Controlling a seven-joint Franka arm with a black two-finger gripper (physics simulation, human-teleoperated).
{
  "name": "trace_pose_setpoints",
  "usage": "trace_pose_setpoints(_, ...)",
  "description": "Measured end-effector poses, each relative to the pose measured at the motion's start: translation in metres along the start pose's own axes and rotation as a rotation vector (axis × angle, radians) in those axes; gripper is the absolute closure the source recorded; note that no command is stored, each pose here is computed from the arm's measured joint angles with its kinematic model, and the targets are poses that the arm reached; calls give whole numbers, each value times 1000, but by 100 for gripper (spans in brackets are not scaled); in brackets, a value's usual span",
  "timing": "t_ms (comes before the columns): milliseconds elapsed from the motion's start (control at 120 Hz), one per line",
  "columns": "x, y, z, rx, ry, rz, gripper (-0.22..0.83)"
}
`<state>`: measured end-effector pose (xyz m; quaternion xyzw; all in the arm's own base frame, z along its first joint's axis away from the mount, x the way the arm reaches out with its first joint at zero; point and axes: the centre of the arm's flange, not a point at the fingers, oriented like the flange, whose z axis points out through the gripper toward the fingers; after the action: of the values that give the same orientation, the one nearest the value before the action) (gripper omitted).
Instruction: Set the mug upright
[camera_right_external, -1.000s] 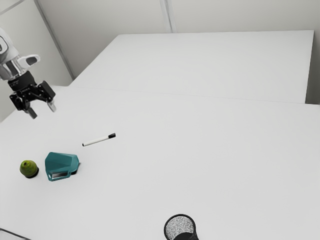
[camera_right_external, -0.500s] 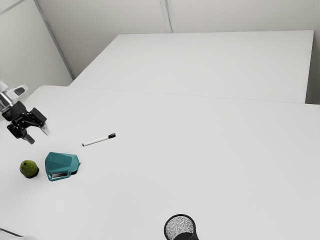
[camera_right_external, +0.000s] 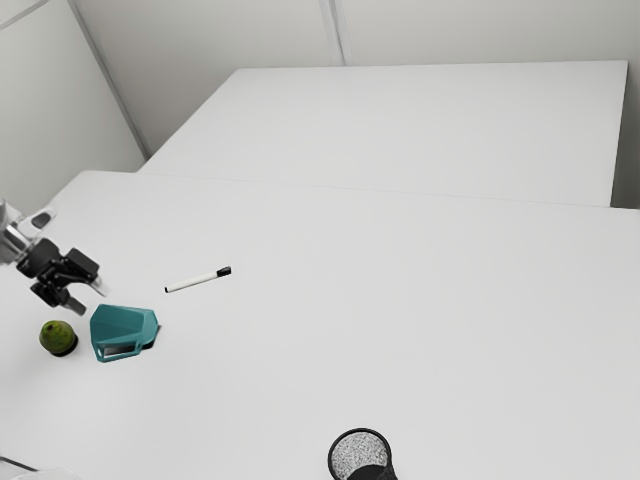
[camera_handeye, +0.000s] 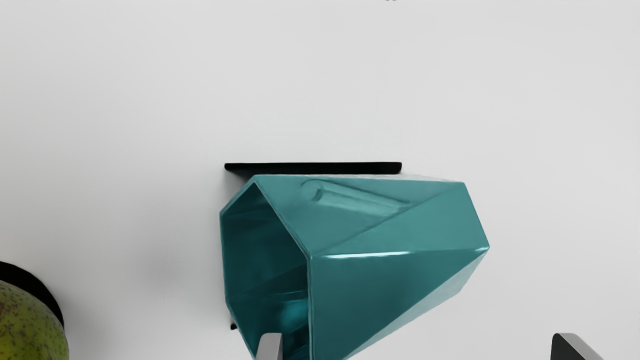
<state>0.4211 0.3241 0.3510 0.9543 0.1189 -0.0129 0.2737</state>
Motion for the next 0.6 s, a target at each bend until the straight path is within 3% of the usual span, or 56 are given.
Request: trace_pose_setpoints(600,-4,-21,41,-170,102,81,2)
